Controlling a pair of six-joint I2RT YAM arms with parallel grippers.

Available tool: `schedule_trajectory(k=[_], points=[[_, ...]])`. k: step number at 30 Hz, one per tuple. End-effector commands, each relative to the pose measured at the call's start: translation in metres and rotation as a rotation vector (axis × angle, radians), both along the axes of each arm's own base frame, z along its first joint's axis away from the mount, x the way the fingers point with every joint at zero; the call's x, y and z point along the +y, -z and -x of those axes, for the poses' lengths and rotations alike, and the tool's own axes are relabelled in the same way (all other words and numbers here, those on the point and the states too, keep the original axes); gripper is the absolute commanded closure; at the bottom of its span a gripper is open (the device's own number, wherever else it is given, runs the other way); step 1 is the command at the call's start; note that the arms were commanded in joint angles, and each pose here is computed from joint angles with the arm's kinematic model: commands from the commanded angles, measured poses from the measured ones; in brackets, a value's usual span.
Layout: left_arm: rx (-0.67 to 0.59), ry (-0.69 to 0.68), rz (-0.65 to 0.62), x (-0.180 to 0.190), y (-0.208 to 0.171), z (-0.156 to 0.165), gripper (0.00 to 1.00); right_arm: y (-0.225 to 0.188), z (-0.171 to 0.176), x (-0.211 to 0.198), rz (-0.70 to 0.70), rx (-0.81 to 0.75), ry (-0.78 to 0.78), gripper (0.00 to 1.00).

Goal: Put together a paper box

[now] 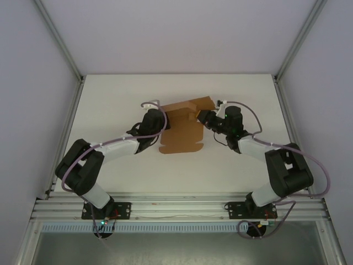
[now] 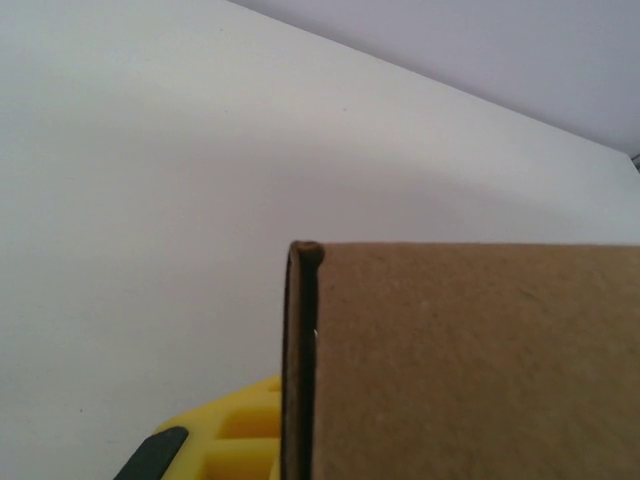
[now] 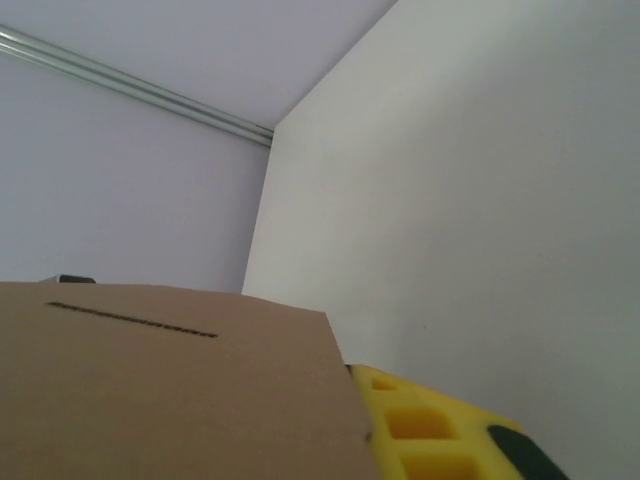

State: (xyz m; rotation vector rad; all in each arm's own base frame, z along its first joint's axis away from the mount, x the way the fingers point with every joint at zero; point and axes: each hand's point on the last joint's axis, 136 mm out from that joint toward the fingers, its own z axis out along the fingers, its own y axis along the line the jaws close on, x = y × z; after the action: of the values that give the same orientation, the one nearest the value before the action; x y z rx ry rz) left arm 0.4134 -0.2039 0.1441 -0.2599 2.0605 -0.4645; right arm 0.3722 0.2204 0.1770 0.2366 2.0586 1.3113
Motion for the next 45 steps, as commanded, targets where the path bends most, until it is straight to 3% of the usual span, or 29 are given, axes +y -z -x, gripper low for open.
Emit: schedule_trajectory(k=[1,2,5,10,16,22,28,33,38,45], points=[[-0.035,0.012,0.008,-0.002,-0.015,0.001,1.0,-0.001,0.013,-0.02,0.108,-0.017,0.04,0.67],[-0.037,0.013,0.006,0.0,-0.016,0.003,1.0,0.0,0.018,-0.029,0.143,-0.021,0.054,0.56],[-0.036,0.044,-0.029,0.003,-0.017,0.006,1.0,-0.002,0.034,-0.057,0.265,-0.056,0.086,0.38],[0.017,0.157,-0.08,-0.005,-0.014,0.015,1.0,-0.028,0.059,-0.089,0.526,-0.234,0.054,0.22],[0.042,0.256,-0.062,-0.019,-0.013,0.025,1.0,-0.061,0.068,-0.084,0.667,-0.379,-0.107,0.18],[0.057,0.294,-0.086,-0.023,-0.013,0.027,1.0,-0.061,0.057,-0.071,0.708,-0.357,-0.244,0.27],[0.07,0.296,-0.092,-0.025,-0.011,0.025,1.0,-0.047,0.064,-0.053,0.65,-0.312,-0.402,0.39],[0.069,0.313,-0.09,-0.029,-0.013,0.023,1.0,-0.038,0.058,-0.053,0.655,-0.281,-0.4,0.56],[0.079,0.314,-0.091,-0.031,-0.011,0.021,1.0,-0.036,0.05,-0.055,0.656,-0.258,-0.372,0.8],[0.103,0.27,-0.114,-0.025,-0.006,0.017,1.0,-0.025,0.031,-0.083,0.785,-0.146,-0.177,0.98]])
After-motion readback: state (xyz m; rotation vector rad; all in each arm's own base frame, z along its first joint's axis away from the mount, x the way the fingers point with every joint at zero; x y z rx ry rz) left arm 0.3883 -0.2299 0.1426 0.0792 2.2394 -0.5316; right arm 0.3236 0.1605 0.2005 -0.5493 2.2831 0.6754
